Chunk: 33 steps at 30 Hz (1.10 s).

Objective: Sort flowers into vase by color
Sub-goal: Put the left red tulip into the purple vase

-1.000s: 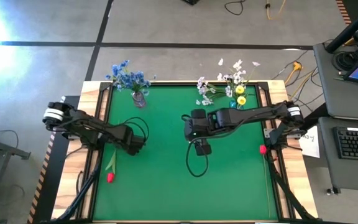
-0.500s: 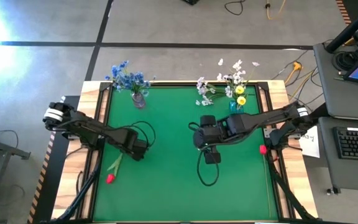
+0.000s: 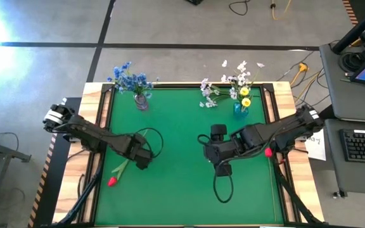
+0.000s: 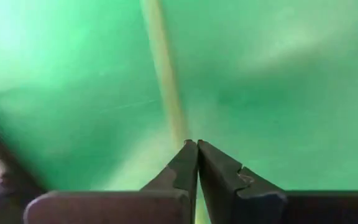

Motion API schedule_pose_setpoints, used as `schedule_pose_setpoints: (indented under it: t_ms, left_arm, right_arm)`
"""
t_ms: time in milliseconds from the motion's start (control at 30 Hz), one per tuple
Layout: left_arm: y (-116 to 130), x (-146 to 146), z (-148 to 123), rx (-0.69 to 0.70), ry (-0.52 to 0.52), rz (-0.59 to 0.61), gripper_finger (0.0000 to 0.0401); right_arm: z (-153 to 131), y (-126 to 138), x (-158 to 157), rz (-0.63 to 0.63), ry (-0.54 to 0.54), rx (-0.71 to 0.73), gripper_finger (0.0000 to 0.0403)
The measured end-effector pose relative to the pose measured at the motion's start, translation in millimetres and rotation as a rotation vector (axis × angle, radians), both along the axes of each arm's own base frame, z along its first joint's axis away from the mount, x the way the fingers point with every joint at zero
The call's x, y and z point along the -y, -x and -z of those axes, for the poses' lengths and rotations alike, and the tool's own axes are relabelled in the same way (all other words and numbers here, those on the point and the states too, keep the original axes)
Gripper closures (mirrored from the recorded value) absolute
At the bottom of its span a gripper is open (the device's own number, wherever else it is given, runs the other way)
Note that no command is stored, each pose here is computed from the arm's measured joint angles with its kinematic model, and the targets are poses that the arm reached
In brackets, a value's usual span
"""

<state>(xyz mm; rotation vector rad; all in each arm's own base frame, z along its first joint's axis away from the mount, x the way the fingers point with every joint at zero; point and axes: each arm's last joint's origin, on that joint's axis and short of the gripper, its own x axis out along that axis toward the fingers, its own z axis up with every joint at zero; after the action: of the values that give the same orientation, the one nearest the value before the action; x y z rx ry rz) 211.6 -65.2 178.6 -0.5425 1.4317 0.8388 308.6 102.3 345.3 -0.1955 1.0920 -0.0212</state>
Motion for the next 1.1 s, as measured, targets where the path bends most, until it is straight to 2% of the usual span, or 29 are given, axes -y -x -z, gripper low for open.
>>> schedule_pose_setpoints:
  t_ms: [133,300,533,667,767,933,1100]
  left_arm:
    - [9,-3,8,-0.061,-0.024,0.048,0.04]
    - [14,-4,22,-0.052,0.013,0.049,0.0388]
    - [16,1,20,-0.054,0.078,0.063,0.0313]
    - [18,3,23,-0.065,0.072,0.067,0.0264]
    - [18,6,26,-0.04,0.081,0.078,0.0245]
    - [19,7,41,0.03,0.14,0.081,0.026]
    - [20,10,42,0.038,0.164,0.095,0.0334]
  right_arm:
    - [4,-2,-4,-0.006,0.008,-0.004,0.0077]
    - [3,-3,-5,-0.011,0.008,0.002,0.0077]
    - [3,-3,-5,-0.01,0.006,0.006,0.0077]
    - [3,-4,-5,-0.008,0.006,0.016,0.0077]
    - [3,-4,-5,-0.007,0.01,0.017,0.0077]
    - [2,-4,-5,-0.009,0.02,0.028,0.0077]
    - [2,-6,-5,-0.012,0.016,0.043,0.0077]
